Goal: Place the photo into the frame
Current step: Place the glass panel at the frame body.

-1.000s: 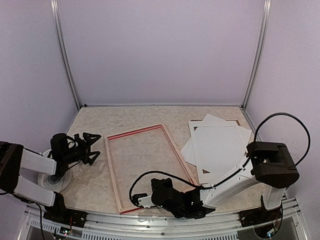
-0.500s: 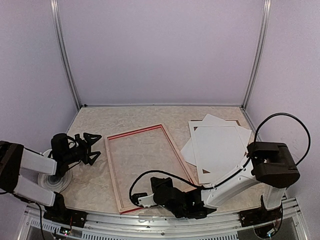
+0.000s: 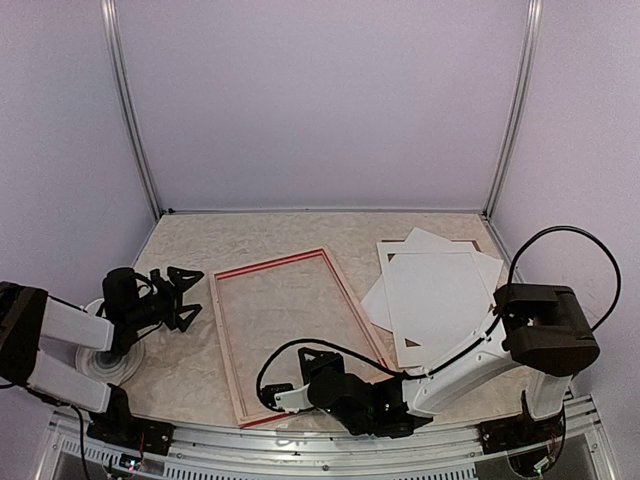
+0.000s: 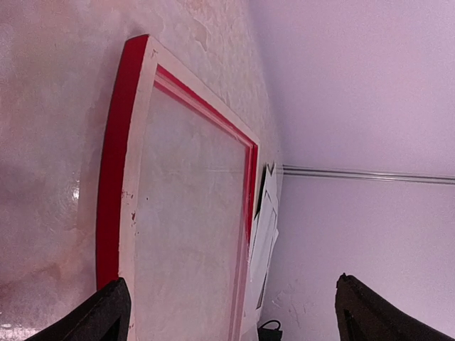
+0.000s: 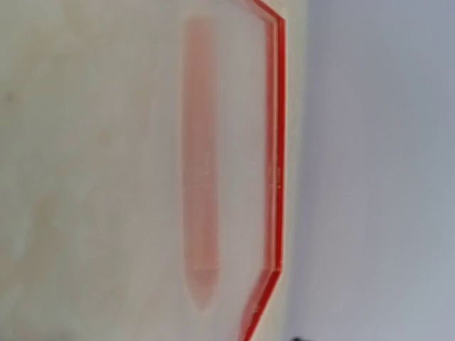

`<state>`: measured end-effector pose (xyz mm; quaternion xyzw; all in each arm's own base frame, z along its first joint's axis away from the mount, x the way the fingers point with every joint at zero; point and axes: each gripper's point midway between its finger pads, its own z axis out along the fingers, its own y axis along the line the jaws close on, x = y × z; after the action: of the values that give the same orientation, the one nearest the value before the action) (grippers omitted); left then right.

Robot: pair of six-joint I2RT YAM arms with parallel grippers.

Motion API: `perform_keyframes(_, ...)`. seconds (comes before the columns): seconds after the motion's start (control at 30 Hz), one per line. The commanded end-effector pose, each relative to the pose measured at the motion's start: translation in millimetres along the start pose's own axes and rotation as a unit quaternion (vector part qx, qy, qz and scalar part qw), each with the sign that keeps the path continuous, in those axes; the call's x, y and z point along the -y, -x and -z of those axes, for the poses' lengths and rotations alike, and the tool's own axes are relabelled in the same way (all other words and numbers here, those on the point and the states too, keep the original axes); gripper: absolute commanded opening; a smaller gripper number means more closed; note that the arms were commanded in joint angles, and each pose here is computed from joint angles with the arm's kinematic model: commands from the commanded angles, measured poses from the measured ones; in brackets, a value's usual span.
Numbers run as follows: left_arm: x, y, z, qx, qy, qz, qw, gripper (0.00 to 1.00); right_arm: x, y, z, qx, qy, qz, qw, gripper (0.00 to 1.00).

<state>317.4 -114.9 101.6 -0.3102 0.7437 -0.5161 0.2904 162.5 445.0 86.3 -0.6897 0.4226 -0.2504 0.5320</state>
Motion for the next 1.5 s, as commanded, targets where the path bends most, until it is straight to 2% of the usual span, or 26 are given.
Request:
perform_keyframes(0.0, 1, 0, 1, 0.005, -0.005, -0.004, 1.0, 0.99, -6, -3, 0, -0.004, 0.018, -0.005, 1.0, 0.44)
perform_keyframes(0.27, 3, 0, 1, 0.007, -0.007, -0.004, 1.0, 0.99, -12, 6, 4, 0.012, 0.069, -0.02, 0.997, 0.64)
perform_keyframes(0.43, 2, 0, 1, 0.006, -0.007, -0.005, 1.0, 0.99, -14, 13, 6, 0.02, 0.097, -0.028, 0.995, 0.7)
perform_keyframes(1.03, 1, -1, 2, 0.006, -0.007, -0.004, 1.0, 0.99, -29, 19, 17, 0.025, 0.2, -0.025, 0.979, 0.72)
perform_keyframes(1.47, 2, -2, 3, 0.006, -0.009, -0.003, 1.0, 0.99, -31, 19, 25, 0.021, 0.245, -0.023, 0.969, 0.73)
